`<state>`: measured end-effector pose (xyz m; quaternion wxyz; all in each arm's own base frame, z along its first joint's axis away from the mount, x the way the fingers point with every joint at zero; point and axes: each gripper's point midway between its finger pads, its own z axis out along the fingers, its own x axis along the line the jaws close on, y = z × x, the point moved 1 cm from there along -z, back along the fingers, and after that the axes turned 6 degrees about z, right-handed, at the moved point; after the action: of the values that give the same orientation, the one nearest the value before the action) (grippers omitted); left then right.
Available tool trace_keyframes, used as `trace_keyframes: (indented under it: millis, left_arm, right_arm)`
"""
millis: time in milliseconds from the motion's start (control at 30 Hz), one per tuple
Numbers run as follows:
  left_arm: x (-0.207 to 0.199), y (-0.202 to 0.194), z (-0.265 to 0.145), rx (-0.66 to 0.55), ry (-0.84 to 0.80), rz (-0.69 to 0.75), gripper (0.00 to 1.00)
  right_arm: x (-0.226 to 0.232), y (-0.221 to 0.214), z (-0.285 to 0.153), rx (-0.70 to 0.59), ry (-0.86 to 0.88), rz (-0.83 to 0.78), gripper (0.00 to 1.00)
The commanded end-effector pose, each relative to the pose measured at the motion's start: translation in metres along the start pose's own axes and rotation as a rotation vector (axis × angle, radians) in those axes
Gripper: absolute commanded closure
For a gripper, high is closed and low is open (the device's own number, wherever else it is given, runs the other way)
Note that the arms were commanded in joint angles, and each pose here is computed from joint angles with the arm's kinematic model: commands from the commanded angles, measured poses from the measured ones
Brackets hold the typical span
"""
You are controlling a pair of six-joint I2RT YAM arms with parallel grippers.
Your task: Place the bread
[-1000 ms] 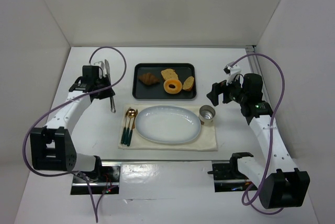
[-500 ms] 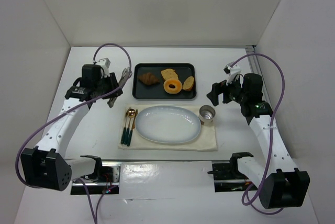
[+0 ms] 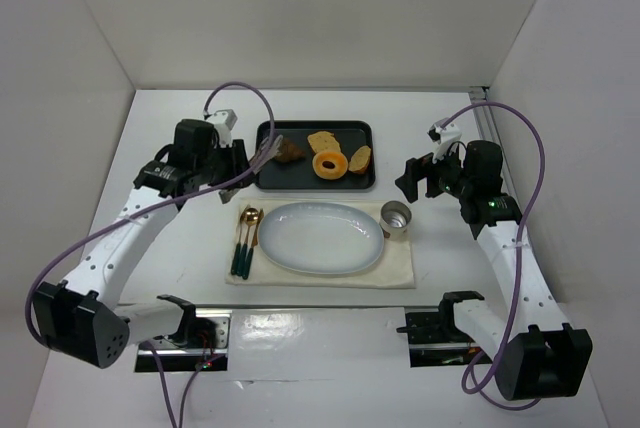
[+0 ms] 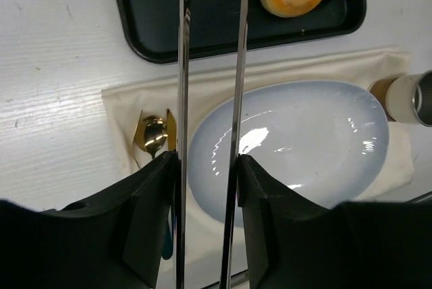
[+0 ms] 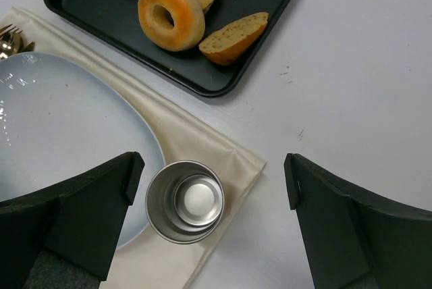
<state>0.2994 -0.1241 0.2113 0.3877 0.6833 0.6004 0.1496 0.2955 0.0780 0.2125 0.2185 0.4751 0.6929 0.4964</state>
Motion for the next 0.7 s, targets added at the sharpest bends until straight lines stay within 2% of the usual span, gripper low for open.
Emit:
trace_keyframes:
  millis: [0,500,667]
  left_arm:
    - [-0.019,0.029,-0.005,-0.072,-0.027,0.053,0.44]
    - [-0.073,0.032,0.032,-0.004,-0.100,0.196,0.42]
    - [-0.074,0.024,0.047,0.034,-0.114,0.204,0.39]
  right_arm:
    - [0.000,0.005,-0.004,-0.021,-0.008,-0.012,0.00]
    - [-0.001,0.003,-0.002,-0.013,-0.007,-0.008,0.00]
    - [-0.001,0.003,-0.002,-0.013,-0.007,-0.008,0.00]
